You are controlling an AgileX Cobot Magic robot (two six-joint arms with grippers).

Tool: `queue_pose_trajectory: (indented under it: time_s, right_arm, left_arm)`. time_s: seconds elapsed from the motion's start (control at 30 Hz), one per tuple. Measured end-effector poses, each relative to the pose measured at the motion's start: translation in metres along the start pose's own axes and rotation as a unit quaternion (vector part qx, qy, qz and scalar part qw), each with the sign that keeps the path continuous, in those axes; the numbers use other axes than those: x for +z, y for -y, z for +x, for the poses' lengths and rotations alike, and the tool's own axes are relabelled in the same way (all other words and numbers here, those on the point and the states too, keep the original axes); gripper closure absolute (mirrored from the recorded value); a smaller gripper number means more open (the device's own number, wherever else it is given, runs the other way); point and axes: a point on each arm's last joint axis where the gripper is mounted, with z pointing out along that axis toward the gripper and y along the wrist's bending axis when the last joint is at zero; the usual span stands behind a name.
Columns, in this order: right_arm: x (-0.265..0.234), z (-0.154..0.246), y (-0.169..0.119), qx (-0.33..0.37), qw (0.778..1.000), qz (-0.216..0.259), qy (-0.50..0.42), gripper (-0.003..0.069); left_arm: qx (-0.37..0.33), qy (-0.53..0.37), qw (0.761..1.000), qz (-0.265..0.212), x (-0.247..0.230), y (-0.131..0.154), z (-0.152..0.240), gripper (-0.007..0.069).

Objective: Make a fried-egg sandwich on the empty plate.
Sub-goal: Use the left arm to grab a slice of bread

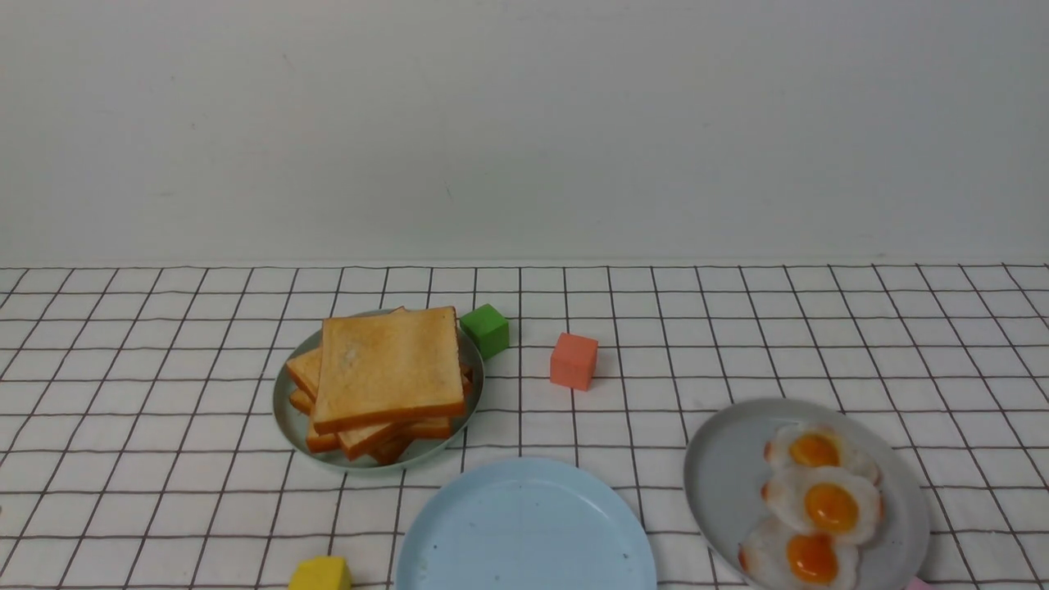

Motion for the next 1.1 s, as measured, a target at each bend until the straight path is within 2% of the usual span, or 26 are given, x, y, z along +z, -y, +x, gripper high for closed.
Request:
queue_pose_trajectory:
  time_s: [0.07,0.13,0.2,0.27,0.43,0.47,0.5,0.53,0.6,0.63,0.77,0.83,0.9,1.0,1.07,1.1]
  right_arm:
    - [0.000,-0.008,-0.002,0.034,0.998,-0.012,0.044,0.0418]
    - [-0.002,-0.020,-0.003,0.097,0.990,-0.026,0.096,0.0418]
    - [-0.003,-0.045,-0.001,0.207,0.968,-0.036,0.140,0.0418]
    - [-0.002,-0.073,0.000,0.258,0.955,-0.036,0.144,0.0418]
    - [0.017,-0.146,0.003,0.283,0.956,0.000,0.070,0.0418]
    - [0.019,-0.149,0.003,0.282,0.957,0.002,0.066,0.0418]
    - [0.029,-0.178,0.004,0.274,0.961,0.020,0.036,0.0418]
    - [0.037,-0.191,0.006,0.272,0.962,0.034,0.011,0.0418]
    - [0.048,-0.197,0.007,0.270,0.961,0.053,-0.029,0.0418]
    - [0.065,-0.206,0.010,0.263,0.959,0.078,-0.077,0.0418]
    - [0.101,-0.193,0.015,0.244,0.944,0.127,-0.184,0.0418]
    - [0.118,-0.175,0.017,0.227,0.933,0.144,-0.241,0.0418]
    - [0.129,-0.162,0.017,0.217,0.924,0.148,-0.279,0.0418]
    - [0.142,-0.135,0.010,0.213,0.896,0.122,-0.369,0.0418]
    - [0.144,-0.128,0.006,0.214,0.887,0.106,-0.394,0.0418]
    - [0.147,-0.117,-0.001,0.215,0.874,0.071,-0.430,0.0418]
  left_arm:
    - [-0.044,0.032,0.998,0.008,0.000,0.001,-0.006,0.0387]
    - [-0.113,0.066,0.991,0.015,-0.001,0.001,-0.013,0.0387]
    - [-0.197,0.096,0.975,0.021,-0.001,0.002,-0.033,0.0387]
    - [-0.225,0.121,0.966,0.031,-0.001,0.005,-0.059,0.0387]
    - [-0.272,0.114,0.955,0.027,0.013,0.011,-0.129,0.0387]
    - [-0.272,0.116,0.955,0.028,0.014,0.012,-0.133,0.0387]
    - [-0.292,0.080,0.953,0.011,0.027,0.013,-0.156,0.0387]
    - [-0.303,0.051,0.952,-0.005,0.035,0.014,-0.166,0.0387]
    - [-0.314,0.008,0.949,-0.028,0.044,0.013,-0.171,0.0387]
    - [-0.323,-0.059,0.942,-0.065,0.062,0.012,-0.175,0.0387]
    - [-0.307,-0.210,0.916,-0.148,0.098,0.005,-0.149,0.0387]
    - [-0.260,-0.290,0.901,-0.192,0.116,-0.002,-0.125,0.0387]
    - [-0.232,-0.338,0.887,-0.213,0.128,-0.007,-0.108,0.0387]
    - [-0.211,-0.415,0.854,-0.232,0.152,-0.011,-0.075,0.0387]
    - [-0.205,-0.438,0.844,-0.230,0.161,-0.012,-0.063,0.0387]
    - [-0.206,-0.461,0.835,-0.219,0.173,-0.011,-0.049,0.0387]
